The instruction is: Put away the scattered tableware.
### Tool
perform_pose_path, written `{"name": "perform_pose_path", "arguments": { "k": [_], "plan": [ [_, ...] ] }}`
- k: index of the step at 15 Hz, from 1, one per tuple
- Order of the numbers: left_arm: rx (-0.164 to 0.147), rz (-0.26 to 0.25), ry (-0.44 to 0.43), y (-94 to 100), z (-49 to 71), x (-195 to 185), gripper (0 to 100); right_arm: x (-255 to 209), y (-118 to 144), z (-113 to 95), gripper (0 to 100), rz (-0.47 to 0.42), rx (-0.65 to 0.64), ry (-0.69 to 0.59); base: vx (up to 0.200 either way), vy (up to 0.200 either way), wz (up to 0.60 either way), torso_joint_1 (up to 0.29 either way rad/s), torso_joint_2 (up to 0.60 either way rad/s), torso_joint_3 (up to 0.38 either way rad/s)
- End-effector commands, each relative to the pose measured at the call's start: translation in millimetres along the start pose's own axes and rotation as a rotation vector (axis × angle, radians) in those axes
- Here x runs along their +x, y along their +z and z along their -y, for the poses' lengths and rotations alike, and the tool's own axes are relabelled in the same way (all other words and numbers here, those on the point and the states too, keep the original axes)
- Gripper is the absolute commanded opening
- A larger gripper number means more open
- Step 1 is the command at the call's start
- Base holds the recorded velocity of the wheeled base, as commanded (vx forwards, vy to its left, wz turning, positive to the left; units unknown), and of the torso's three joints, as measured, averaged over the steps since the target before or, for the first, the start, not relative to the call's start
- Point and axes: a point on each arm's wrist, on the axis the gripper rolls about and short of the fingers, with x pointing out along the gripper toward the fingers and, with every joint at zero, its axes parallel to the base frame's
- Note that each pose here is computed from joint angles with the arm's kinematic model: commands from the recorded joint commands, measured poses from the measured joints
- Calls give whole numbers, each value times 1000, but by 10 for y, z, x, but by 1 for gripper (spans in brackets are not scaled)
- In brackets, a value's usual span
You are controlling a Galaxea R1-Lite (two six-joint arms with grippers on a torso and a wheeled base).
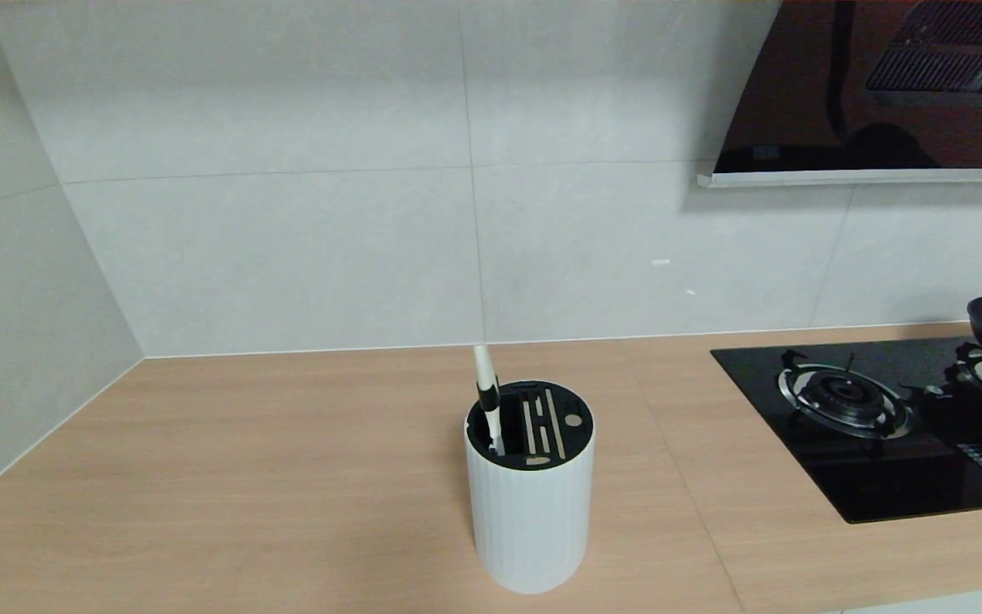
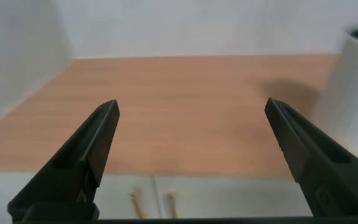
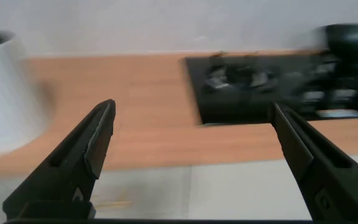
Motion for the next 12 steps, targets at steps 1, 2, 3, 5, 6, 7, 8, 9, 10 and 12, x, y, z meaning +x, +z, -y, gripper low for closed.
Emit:
{"name": "perform_pose_path", "arguments": {
  "k": [1, 2, 3, 5, 6, 7, 8, 9, 10, 12],
  "plan": [
    [-3, -8, -4, -5, 1, 3, 100, 4, -18, -2, 100, -8, 3, 10, 0, 0, 0, 0, 0, 0],
    [-13, -6, -2, -4, 0, 3, 100, 5, -16, -3, 100, -8, 8, 11, 0, 0, 0, 0, 0, 0],
    [-27, -5, -2, -2, 0, 3, 100, 5, -16, -3, 100, -8, 8, 11, 0, 0, 0, 0, 0, 0],
    [-63, -2, 0, -1, 0, 2, 100, 5, -16, -3, 100, -8, 8, 11, 0, 0, 0, 0, 0, 0],
    [-61, -2, -2, -1, 0, 2, 100, 5, -16, -3, 100, -8, 8, 11, 0, 0, 0, 0, 0, 0],
    [-61, -2, -2, -1, 0, 2, 100, 5, -16, -3, 100, -8, 8, 13, 0, 0, 0, 0, 0, 0],
    [-61, -3, 0, -1, 0, 3, 100, 5, -16, -3, 100, -8, 8, 13, 0, 0, 0, 0, 0, 0],
    [-61, -2, -2, -1, 0, 2, 100, 5, -16, -3, 100, -8, 9, 13, 0, 0, 0, 0, 0, 0],
    [-61, -3, 0, -1, 0, 3, 100, 5, -16, -3, 100, -8, 9, 13, 0, 0, 0, 0, 0, 0],
    [-61, -3, 0, -1, 0, 3, 100, 4, -17, -3, 100, -6, 9, 14, 0, 0, 0, 0, 0, 0]
  ]
}}
